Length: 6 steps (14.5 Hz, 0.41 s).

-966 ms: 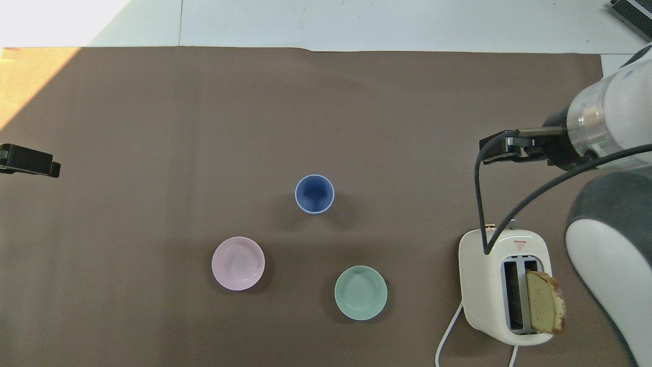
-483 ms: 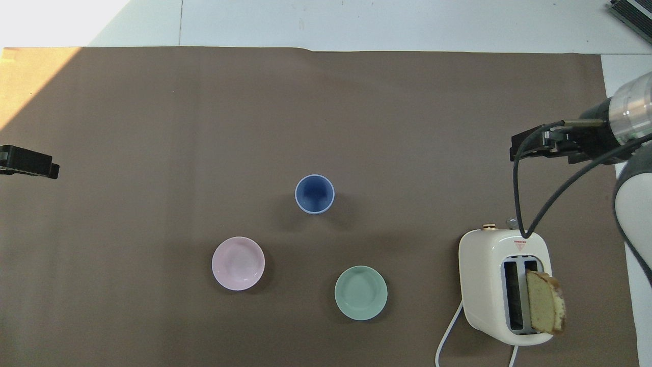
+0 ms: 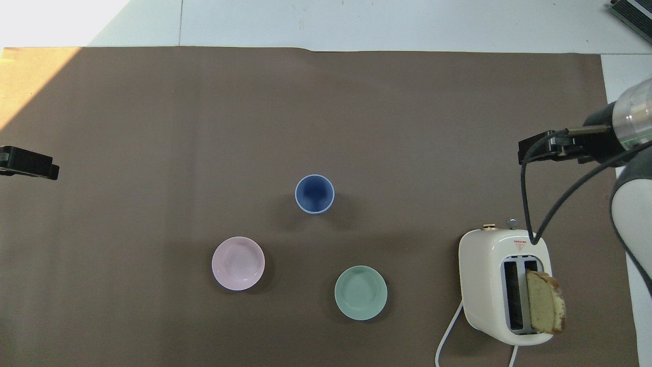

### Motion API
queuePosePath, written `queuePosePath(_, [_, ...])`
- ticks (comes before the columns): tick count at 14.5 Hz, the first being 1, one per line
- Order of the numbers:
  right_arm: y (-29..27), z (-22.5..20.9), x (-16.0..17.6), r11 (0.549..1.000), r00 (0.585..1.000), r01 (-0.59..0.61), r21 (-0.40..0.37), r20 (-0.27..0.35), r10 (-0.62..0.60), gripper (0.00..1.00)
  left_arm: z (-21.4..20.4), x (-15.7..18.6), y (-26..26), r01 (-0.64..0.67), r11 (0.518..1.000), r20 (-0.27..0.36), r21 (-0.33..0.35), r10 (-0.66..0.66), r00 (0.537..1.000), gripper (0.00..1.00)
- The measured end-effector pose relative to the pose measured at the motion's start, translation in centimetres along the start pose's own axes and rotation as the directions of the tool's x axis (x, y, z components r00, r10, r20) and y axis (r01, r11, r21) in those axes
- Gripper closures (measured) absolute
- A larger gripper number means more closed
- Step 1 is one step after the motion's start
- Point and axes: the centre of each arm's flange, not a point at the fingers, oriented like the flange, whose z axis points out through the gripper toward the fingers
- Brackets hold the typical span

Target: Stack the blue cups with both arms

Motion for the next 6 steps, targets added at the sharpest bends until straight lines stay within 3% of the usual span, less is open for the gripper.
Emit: queuePosePath(6, [0.16, 0.11, -0.01, 1.0, 1.0, -0.002, -0.001, 0.002, 0.002, 0.0, 0.01, -0.01, 0.0, 0.0, 1.0, 0.001, 0.0, 0.0, 1.0, 0.0])
